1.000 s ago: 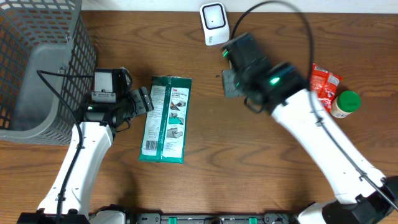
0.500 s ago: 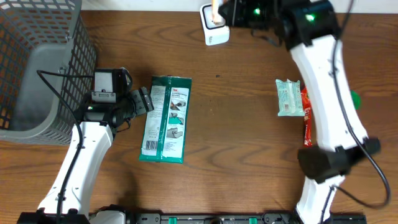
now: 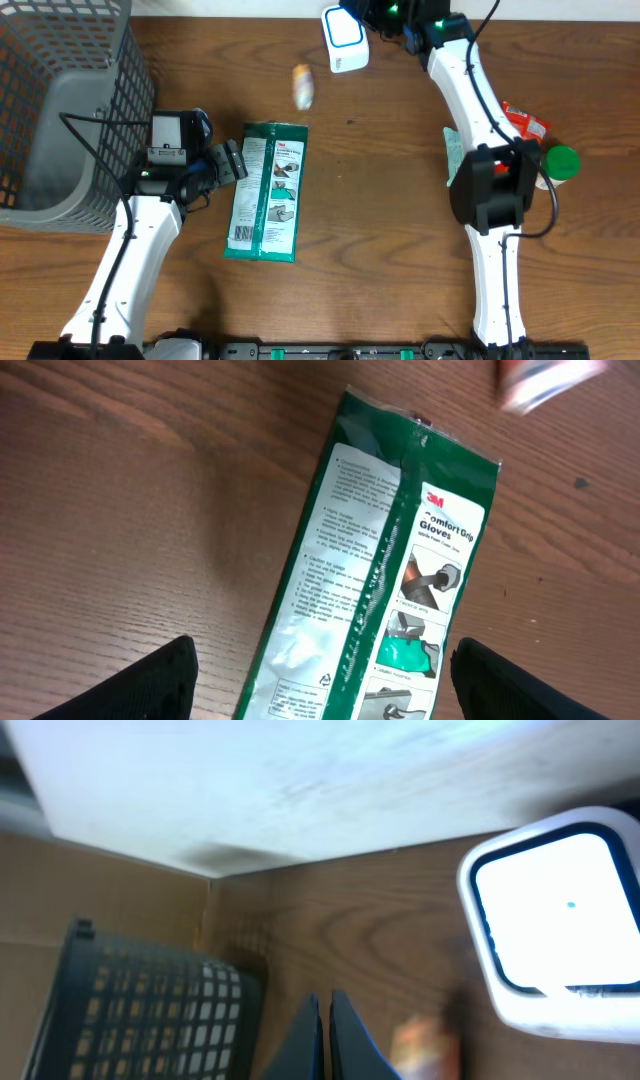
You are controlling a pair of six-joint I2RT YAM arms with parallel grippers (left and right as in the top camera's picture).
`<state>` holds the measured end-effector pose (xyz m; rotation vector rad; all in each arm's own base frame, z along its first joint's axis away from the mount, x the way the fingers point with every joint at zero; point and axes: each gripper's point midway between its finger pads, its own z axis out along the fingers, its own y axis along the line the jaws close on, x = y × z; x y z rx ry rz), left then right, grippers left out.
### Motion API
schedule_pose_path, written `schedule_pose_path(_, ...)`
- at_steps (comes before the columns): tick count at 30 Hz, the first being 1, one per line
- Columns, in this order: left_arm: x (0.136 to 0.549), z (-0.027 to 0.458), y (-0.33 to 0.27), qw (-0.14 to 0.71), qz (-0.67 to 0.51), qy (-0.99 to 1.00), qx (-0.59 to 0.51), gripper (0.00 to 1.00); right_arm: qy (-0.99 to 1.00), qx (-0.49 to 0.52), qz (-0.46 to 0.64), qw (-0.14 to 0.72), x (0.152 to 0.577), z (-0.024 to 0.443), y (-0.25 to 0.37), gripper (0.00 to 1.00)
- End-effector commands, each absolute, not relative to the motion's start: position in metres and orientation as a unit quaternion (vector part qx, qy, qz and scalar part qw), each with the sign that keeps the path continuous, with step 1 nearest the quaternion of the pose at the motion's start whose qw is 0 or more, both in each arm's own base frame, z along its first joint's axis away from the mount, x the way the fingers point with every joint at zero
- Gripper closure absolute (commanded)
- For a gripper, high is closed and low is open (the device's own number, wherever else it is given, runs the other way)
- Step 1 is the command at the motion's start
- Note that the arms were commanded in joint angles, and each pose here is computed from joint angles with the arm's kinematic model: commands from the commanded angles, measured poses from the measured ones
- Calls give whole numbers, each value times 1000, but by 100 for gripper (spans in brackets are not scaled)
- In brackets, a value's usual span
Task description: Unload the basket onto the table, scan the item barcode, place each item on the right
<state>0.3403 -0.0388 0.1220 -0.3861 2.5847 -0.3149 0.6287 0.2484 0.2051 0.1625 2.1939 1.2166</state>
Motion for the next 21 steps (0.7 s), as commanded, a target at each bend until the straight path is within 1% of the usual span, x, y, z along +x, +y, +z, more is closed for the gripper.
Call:
schedule_pose_path(1,339,118,-37,247,-111,952,-140,18,823,88,499,257,632,177,251,99)
schedule_pose_path(4,339,118,-37,247,-111,952,-140,18,829,31,494,262,623,173,259,99)
schedule_pose_path(5,339,118,-37,247,-111,952,-140,18,831,19,487,267,619,176,261,97)
schedule_pose_path(9,339,118,-37,247,-110,952,-140,18,863,-13,424,273,596,182,274,83)
schedule_pose_path(10,339,118,-36,248,-107,952,-141,18,873,-21,404,274,590,181,278,78)
schedule_pose_path(11,339,118,-34,250,-101,952,-144,18,884,-30,377,276,583,179,282,71)
schedule_pose_path(14,339,117,-20,255,-68,949,-172,18,905,-64,313,280,563,168,302,64)
schedule_pose_path(16,339,116,-14,255,-55,946,-191,18,918,-71,277,273,550,157,316,55)
schedule_pose_path(17,338,116,-14,254,-53,946,-192,18,926,-74,257,267,542,150,322,53)
schedule_pose_path(21,338,115,-14,254,-53,946,-192,18,941,-82,195,263,518,126,347,51)
